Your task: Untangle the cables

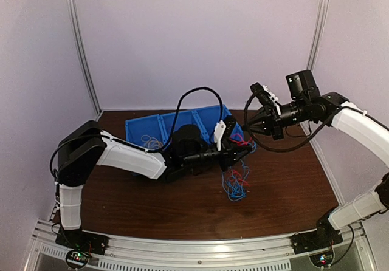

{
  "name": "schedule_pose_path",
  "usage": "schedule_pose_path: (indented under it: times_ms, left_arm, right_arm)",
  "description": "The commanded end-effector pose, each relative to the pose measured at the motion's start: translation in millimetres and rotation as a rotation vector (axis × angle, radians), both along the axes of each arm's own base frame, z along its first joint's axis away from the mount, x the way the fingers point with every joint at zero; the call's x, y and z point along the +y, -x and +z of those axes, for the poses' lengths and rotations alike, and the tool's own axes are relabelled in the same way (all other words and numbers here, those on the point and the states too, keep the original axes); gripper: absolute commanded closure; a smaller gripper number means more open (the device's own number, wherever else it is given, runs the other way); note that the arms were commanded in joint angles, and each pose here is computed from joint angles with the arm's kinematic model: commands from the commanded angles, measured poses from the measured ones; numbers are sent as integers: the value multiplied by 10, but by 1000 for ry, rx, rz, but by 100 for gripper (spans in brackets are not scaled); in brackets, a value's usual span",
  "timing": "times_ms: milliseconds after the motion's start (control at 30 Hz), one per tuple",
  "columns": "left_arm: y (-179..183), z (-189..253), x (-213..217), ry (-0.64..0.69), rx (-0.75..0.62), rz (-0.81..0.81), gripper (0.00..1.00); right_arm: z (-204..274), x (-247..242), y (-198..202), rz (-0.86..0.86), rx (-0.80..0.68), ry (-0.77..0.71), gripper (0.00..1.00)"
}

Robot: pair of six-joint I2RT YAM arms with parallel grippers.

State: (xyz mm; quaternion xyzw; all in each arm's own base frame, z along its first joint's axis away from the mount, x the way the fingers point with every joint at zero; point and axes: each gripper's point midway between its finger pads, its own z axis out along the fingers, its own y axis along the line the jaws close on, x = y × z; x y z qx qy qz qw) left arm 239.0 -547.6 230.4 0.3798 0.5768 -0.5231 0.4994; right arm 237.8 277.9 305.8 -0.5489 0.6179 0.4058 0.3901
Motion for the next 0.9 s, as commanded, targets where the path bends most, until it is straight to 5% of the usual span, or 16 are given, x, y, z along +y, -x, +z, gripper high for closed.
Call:
schedule_pose_path:
  times_ms: [0,233,533,800,867]
  left_arm:
    - [30,35,-4,76,-30,-26,86]
    - [81,-342,96,21,36,-23,100]
    - [212,-1067,379,-76,161,-6,100]
    - [295,-1329,502,-115,197,-12,99]
    - [290,-1333,496,-117,194,-12,92]
  right_arm:
    - [537,4,4,4,-78,-79,100]
    - [1160,-180,-196,-85,-156,-171,100]
    - [1884,-520,-311,-194,-275,-259,100]
    - [1976,-500,-291,-166,-224,-321,100]
    - [1956,-491,-296,-162,-208,-327,100]
